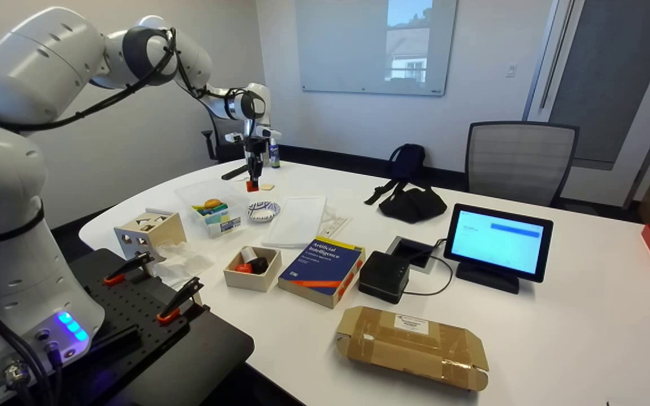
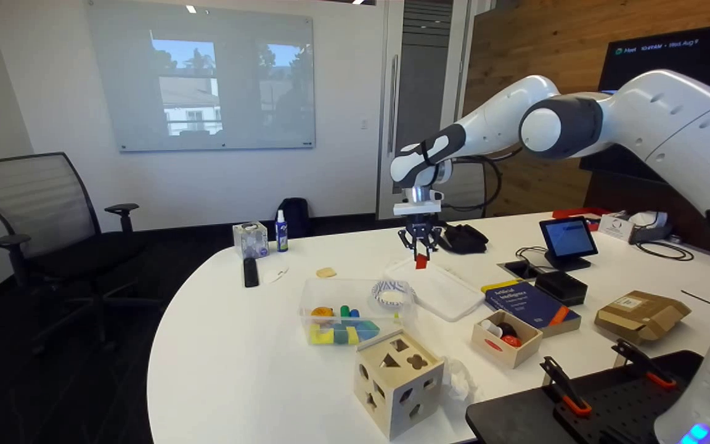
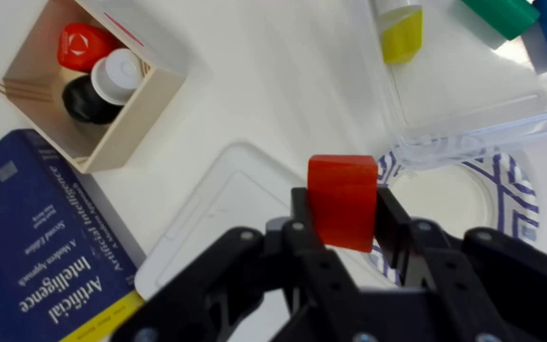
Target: Move the orange object from the container into the wooden box
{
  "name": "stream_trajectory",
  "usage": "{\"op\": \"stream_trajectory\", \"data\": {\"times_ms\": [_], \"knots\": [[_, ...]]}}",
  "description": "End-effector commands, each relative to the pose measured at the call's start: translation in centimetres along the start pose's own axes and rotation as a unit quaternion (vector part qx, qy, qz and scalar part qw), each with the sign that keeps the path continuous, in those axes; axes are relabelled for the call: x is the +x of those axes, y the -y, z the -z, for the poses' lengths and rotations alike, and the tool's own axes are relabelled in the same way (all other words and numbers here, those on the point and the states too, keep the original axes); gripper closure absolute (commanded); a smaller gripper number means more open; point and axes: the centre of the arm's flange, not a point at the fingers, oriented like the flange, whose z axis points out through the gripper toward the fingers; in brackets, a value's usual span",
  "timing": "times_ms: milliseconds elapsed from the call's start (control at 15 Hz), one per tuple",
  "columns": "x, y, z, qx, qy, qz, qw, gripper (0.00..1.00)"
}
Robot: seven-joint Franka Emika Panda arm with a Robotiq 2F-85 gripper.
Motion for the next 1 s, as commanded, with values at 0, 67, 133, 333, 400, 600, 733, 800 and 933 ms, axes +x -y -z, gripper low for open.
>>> {"op": "stream_trajectory", "data": {"times_ms": [0,67,133,333,400,600,733,800,933], "knots": [[-3.3,-7.7,-2.0,-0.004,0.053,-0.056,0.997,0.88],[-3.2,-9.1,-2.7,-0.007,0.069,-0.066,0.9954,0.88],[-3.2,-10.5,-3.5,-0.015,0.083,-0.078,0.9934,0.88],[-3.7,-15.0,-5.6,-0.037,0.117,-0.117,0.9856,0.88],[-4.0,-16.6,-6.4,-0.045,0.124,-0.133,0.9823,0.88],[-5.2,-21.5,-8.8,-0.066,0.153,-0.176,0.9702,0.88],[-6.4,-24.8,-10.3,-0.075,0.168,-0.188,0.9649,0.88],[-7.0,-26.5,-11.1,-0.079,0.17,-0.195,0.9629,0.88],[-8.5,-29.7,-12.5,-0.079,0.163,-0.208,0.9613,0.88]]}}
